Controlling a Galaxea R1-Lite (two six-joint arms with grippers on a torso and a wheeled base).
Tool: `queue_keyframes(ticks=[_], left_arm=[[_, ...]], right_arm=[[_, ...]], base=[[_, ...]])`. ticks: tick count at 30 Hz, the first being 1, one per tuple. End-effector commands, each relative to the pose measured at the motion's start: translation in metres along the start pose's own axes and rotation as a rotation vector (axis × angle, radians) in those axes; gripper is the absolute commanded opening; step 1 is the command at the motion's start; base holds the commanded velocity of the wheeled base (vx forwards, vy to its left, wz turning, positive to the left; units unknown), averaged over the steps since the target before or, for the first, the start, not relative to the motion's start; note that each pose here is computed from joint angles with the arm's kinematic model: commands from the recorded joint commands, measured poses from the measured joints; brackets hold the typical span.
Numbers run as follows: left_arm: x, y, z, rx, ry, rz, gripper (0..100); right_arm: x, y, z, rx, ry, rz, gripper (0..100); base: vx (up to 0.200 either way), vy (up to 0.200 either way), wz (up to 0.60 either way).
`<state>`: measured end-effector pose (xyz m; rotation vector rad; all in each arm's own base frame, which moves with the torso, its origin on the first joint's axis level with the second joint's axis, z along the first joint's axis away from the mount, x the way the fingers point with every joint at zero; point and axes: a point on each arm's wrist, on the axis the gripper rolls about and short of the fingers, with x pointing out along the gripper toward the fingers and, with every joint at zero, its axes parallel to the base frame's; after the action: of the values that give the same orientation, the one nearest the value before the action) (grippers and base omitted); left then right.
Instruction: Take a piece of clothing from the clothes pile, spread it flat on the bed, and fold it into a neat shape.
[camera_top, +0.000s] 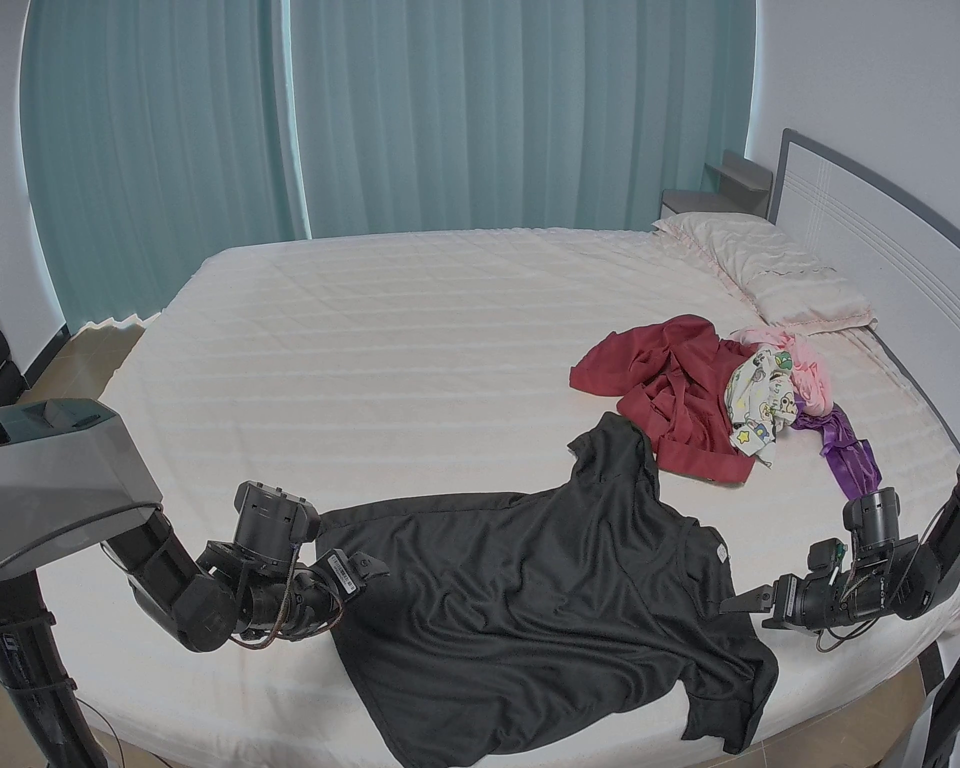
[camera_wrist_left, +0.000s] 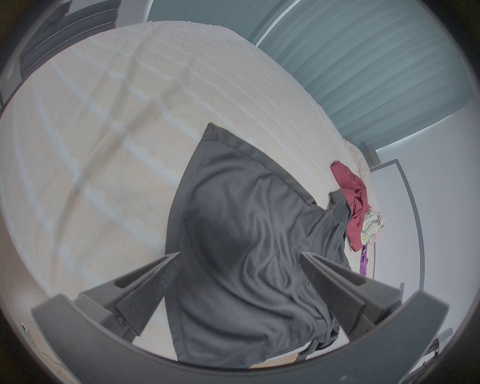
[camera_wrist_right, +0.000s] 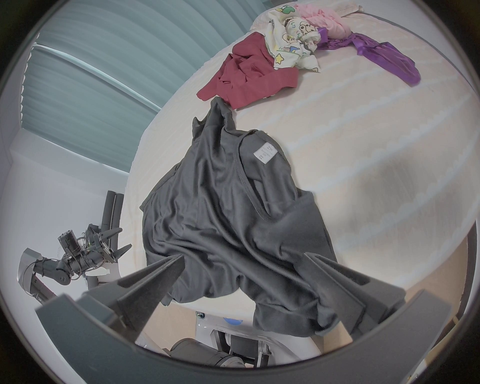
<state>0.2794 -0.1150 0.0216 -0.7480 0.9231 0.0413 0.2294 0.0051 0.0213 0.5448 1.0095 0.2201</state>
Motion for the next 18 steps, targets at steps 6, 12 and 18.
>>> queue_keyframes(ticks=[6,12,18], left_arm=[[0.002,0.000,0.022,-0.035,-0.094,-0.035,100],[0.016,-0.002,0.060,-0.070,-0.199,-0.062,100],[0.046,0.006,0.066,0.035,-0.194,-0.022,100]], right_arm=[[0.001,0.002,-0.002,-0.008,0.008,0.004,100],[0.000,0.003,-0.001,-0.011,0.004,0.006,100],[-0.001,0.003,-0.003,-0.011,0.005,0.006,100]], base=[[0.000,0.000,0.00],[0.000,0.000,0.00],[0.000,0.000,0.00]])
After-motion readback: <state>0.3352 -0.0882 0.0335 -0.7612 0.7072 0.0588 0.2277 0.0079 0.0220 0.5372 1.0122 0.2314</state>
